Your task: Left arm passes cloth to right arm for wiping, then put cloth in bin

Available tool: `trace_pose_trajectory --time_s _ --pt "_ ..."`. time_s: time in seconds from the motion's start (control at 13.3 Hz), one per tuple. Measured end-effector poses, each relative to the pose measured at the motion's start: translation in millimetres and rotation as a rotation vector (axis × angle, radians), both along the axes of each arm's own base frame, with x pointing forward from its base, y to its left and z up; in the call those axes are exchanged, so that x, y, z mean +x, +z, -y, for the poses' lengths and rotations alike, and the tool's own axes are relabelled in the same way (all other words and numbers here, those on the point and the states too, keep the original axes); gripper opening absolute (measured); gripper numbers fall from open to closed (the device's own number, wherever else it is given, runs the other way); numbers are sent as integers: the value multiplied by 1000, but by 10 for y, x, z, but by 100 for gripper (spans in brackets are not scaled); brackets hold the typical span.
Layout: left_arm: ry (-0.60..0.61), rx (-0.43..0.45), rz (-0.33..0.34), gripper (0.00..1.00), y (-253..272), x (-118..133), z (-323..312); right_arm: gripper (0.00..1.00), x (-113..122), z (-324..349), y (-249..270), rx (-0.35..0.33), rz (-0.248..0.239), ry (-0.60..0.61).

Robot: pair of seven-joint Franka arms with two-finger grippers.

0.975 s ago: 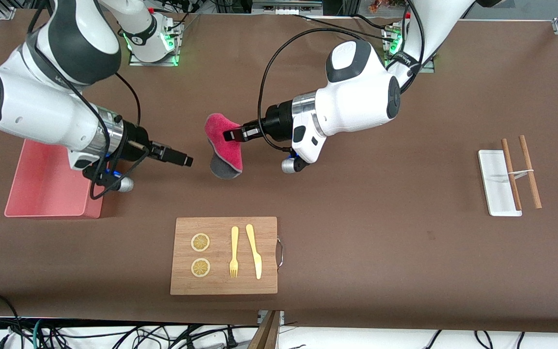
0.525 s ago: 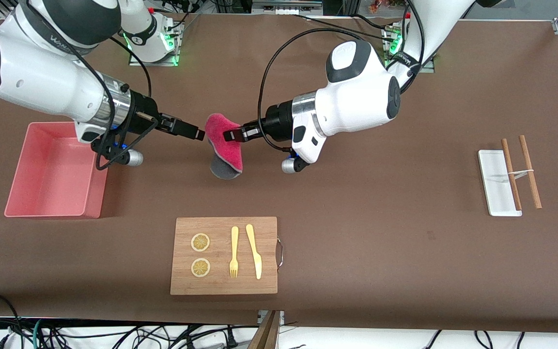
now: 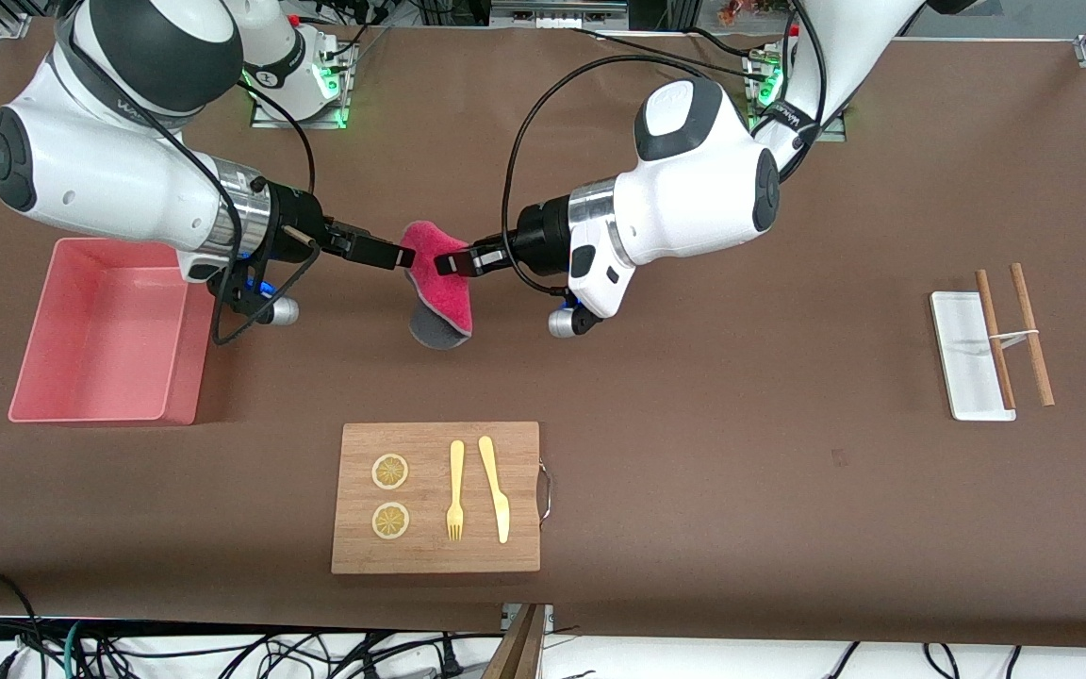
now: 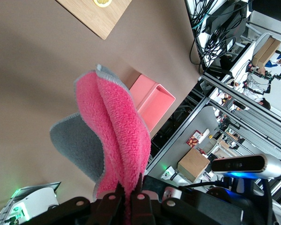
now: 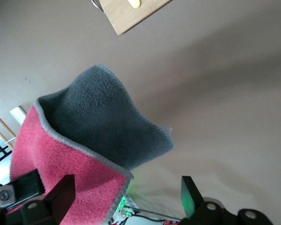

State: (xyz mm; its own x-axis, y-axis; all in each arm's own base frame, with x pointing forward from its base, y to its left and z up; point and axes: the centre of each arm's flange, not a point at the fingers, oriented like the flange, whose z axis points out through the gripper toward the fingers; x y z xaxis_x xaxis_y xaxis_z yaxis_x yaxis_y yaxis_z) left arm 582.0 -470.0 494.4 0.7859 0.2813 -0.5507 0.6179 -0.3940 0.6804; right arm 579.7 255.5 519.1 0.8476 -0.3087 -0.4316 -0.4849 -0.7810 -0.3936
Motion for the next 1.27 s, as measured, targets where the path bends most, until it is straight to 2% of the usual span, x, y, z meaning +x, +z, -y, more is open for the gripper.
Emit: trace_pose_trajectory --time_s 0.53,1.27 --pt "0 0 0 5 0 0 0 100 -68 -3 -87 40 -36 -24" --pt "0 0 0 5 -1 1 0 99 -19 106 -44 142 -75 -91"
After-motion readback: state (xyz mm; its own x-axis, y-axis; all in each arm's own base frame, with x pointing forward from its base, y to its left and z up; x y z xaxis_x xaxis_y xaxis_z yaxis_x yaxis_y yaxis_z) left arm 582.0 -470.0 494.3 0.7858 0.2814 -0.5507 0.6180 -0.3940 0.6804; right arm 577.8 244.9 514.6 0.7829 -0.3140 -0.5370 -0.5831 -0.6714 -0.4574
